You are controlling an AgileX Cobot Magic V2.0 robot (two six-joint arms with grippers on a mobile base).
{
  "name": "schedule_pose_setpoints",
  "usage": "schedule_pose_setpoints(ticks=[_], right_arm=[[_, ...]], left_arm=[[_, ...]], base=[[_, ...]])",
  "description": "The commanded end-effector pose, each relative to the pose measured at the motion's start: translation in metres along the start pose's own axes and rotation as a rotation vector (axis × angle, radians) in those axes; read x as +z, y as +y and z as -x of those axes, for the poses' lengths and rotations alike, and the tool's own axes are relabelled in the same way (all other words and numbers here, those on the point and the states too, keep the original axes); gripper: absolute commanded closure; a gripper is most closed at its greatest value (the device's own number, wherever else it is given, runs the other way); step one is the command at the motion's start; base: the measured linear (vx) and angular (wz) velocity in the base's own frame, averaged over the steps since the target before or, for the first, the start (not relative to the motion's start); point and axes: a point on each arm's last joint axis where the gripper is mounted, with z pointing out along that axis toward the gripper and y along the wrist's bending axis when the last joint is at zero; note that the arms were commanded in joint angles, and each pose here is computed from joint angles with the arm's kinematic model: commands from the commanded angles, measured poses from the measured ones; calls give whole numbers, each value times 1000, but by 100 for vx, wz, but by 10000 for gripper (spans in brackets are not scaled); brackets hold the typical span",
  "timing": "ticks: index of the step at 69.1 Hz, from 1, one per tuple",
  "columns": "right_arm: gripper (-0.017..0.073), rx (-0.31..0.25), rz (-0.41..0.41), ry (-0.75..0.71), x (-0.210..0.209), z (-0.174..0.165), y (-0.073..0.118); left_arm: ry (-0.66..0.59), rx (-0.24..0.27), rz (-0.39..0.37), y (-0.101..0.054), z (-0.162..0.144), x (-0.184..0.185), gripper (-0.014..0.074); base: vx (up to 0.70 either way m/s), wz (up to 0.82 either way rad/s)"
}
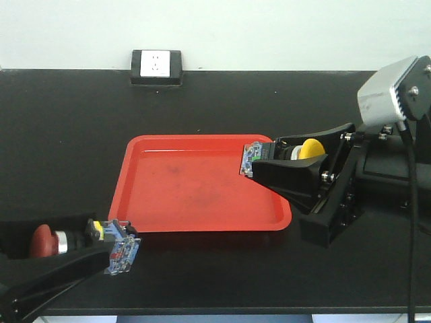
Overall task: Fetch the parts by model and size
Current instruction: 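Drive the base up to the bench with the red tray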
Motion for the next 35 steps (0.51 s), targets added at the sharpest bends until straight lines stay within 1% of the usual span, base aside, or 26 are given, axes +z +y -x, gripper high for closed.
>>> schedule_pose_setpoints(ticks=[1,35], right_arm=[[564,6,-20,-66,-6,13,0],[564,6,-20,-66,-6,13,0]], left_arm=[[-78,-14,-5,-1,16,-2,600],[-78,-14,-5,-1,16,-2,600]], base=[[8,4],[6,3]])
